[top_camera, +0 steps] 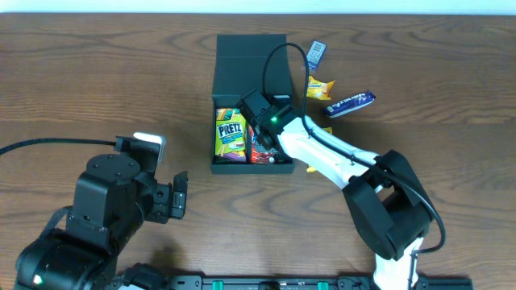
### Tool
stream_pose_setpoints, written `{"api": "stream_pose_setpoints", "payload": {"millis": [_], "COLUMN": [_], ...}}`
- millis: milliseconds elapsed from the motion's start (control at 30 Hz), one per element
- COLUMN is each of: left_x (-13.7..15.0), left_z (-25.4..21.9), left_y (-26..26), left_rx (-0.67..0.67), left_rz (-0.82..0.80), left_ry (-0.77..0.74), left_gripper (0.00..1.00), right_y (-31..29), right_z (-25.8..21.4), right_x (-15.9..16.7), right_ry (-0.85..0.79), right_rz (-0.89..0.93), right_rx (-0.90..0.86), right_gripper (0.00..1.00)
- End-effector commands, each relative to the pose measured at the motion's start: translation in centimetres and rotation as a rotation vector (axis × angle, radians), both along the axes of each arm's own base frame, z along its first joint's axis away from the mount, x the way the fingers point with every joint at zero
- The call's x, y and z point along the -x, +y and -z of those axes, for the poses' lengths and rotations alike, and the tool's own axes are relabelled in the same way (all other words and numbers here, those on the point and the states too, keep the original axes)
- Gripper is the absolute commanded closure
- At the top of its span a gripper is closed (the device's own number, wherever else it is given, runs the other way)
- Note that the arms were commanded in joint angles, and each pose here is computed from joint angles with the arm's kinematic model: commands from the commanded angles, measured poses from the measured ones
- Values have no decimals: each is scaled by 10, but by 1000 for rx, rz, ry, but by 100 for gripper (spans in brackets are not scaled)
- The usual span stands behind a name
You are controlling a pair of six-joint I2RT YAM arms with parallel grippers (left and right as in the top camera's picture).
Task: Pack container
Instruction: 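Push the Hello Panda box down beside the Pretz box with the right gripper, then open the right gripper and move it right toward the blue Dairy Milk bar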
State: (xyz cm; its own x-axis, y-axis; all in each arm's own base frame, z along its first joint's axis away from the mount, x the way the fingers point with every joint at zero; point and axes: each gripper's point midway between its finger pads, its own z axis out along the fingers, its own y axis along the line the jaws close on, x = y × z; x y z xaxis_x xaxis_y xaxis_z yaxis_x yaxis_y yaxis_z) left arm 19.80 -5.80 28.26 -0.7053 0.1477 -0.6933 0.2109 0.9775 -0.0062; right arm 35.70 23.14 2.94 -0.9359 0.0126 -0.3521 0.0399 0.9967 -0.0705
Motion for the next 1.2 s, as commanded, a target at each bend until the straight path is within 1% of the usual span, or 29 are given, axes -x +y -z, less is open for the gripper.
{"api": "stream_pose_setpoints", "payload": {"millis": [0,167,467,600,833,1067,1167], "left_x": [0,0,0,0,0,0,0], "left_z": [1,1,1,1,1,1,1], "left_y": [2,2,2,2,2,2,2], "left_rx": [-6,-5,-5,-5,-6,-5,-6], "left_rz": [-11,-11,-11,-11,-11,-11,-11], "left_ry": [3,3,4,4,3,4,3], "left_gripper": [5,5,5,5,5,5,5], "right_y": [1,9,10,13,21,12,0], "right_z": [3,4,0,-28,-99,-152,-168], "right_x": [-3,-4,-5,-11,-24,-20,-18], "right_ry": [-1,6,-1,-43,-197,-303,-343], "right_rz": [-1,-10,-33,-42,-62,-82,-60], "right_rx": [-4,-40,-38,-64,-155,-187,-161], "right_gripper": [99,99,99,99,99,99,99]}}
